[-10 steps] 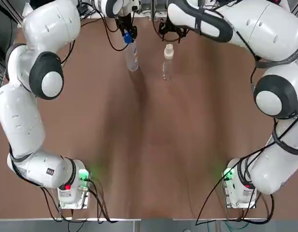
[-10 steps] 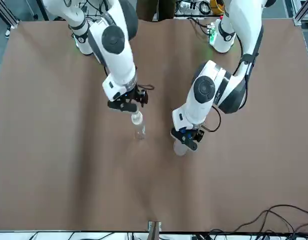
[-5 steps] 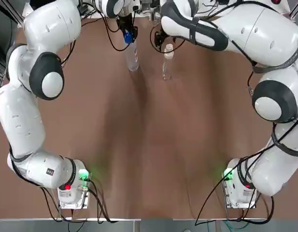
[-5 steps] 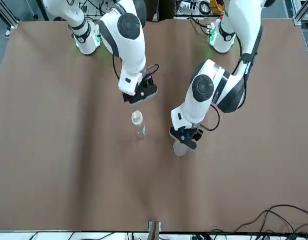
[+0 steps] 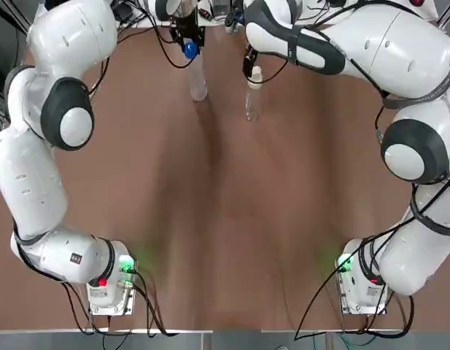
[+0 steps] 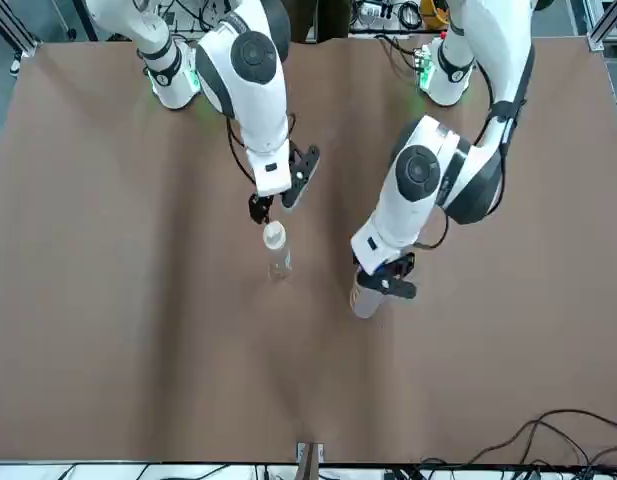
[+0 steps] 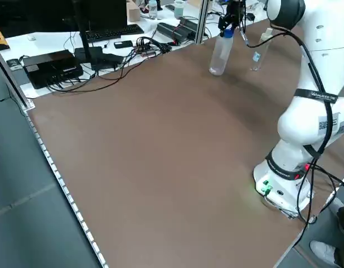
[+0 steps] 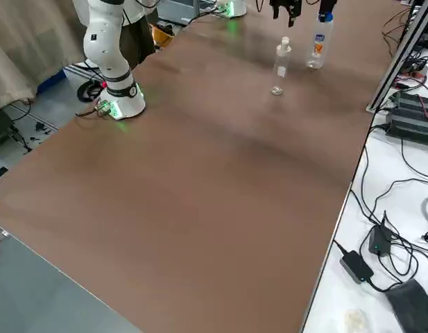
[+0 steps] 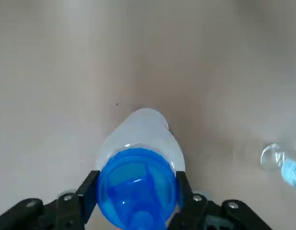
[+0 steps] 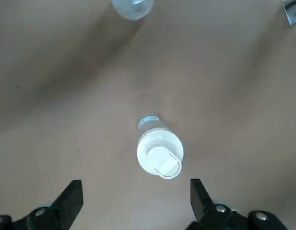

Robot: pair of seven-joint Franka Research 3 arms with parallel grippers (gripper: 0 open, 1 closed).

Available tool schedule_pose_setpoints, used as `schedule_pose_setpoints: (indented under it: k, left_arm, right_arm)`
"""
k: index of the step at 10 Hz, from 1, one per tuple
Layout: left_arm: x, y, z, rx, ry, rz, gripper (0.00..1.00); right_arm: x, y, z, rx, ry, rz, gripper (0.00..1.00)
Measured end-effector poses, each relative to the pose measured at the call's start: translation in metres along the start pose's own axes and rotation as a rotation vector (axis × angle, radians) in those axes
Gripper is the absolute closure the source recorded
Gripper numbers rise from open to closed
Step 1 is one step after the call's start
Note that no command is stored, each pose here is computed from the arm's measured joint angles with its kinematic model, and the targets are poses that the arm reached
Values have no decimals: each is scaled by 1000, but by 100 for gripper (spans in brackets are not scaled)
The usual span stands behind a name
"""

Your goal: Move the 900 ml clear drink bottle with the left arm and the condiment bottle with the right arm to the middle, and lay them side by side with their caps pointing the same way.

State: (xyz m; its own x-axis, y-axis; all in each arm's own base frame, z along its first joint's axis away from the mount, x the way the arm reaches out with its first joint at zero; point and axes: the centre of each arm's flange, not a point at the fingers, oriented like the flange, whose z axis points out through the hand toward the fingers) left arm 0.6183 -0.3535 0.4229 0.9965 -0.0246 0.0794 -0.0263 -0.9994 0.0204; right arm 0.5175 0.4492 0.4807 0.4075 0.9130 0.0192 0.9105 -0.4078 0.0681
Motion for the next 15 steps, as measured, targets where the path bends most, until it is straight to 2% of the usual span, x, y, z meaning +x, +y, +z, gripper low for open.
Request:
schedule_pose_setpoints:
  k: [4,6,8,11,15]
  left_arm:
    - [5,-27,-2,52,-35,-538,32]
    - [9,-37,-1,32,-67,-790,32]
    - [7,-34,-1,33,-75,-1002,32]
    - [4,-27,1,44,-75,-1207,32]
    - [1,-19,7,49,-77,-1265,32]
  right_arm:
    - [7,5,8,-23,40,-358,1]
    - [3,15,17,-19,29,-517,1]
    - [-2,20,30,-3,9,-619,3]
    - [-2,19,45,15,-4,-664,7]
    - [1,22,69,33,-15,-666,13]
